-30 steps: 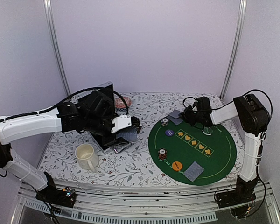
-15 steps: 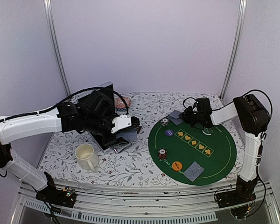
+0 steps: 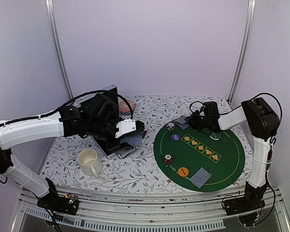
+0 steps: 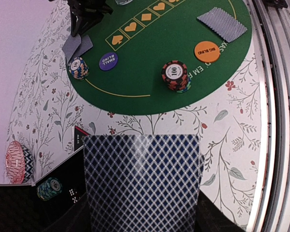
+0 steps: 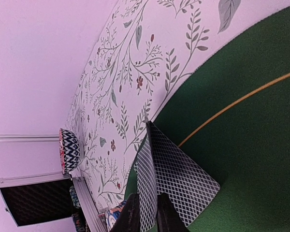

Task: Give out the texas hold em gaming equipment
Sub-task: Distribute the poker card in the small blind area, then pick up the poker card from the face-down deck piles.

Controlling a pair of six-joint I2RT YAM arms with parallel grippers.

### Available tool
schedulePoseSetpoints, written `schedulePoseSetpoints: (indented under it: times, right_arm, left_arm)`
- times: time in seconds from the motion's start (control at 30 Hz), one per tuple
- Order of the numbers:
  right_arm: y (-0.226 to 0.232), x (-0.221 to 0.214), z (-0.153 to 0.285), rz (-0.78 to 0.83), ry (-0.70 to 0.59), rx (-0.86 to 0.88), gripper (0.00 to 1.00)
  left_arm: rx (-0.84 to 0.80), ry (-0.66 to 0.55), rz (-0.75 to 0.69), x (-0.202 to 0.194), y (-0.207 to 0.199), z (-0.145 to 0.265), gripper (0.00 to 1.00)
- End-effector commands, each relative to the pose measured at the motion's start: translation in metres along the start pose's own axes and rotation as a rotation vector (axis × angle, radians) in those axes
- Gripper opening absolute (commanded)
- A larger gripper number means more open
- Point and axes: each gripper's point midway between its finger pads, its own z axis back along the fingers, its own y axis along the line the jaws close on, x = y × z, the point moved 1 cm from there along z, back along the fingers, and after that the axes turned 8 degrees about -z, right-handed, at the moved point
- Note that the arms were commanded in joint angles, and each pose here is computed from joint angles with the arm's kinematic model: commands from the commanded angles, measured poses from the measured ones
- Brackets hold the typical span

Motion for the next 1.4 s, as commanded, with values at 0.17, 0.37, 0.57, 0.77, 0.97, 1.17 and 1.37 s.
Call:
schedulePoseSetpoints:
  times: [0.17, 0.37, 0.57, 0.77, 0.97, 1.17, 1.37]
  right_arm:
    - [-0.001, -0.002, 0.011, -0.002, -0.001, 0.004, 0.33]
    - [0.0, 0.001, 0.021, 0.018, -0.029, -0.012, 0.44]
    - [0.002, 0.01, 0.03, 0.047, -0.08, -0.035, 0.57]
    - [0.052, 0.013, 0.059, 0.282, -0.109, 0.024, 0.6]
    - [0.137, -0.051, 0.12, 0.776, -0.018, 0.203, 0.66]
    - [0.166, -0.142, 0.162, 0.905, 0.225, 0.39, 0.66]
    - [0.178, -0.216, 0.179, 0.921, 0.4, 0.5, 0.66]
  left_arm:
    - [0.025, -0.026, -0.013, 0.004, 0.004, 0.007, 0.61]
    - [0.023, -0.031, -0.014, 0.005, 0.004, 0.007, 0.61]
    - [0.028, -0.035, -0.019, 0.006, 0.005, 0.009, 0.61]
    - [0.038, -0.044, -0.025, 0.011, 0.009, 0.016, 0.61]
    - [0.033, -0.064, -0.041, 0.018, 0.009, 0.02, 0.61]
    - [0.031, -0.086, -0.04, 0.03, 0.006, 0.02, 0.6]
    - [0.041, -0.076, -0.06, 0.04, -0.008, 0.016, 0.61]
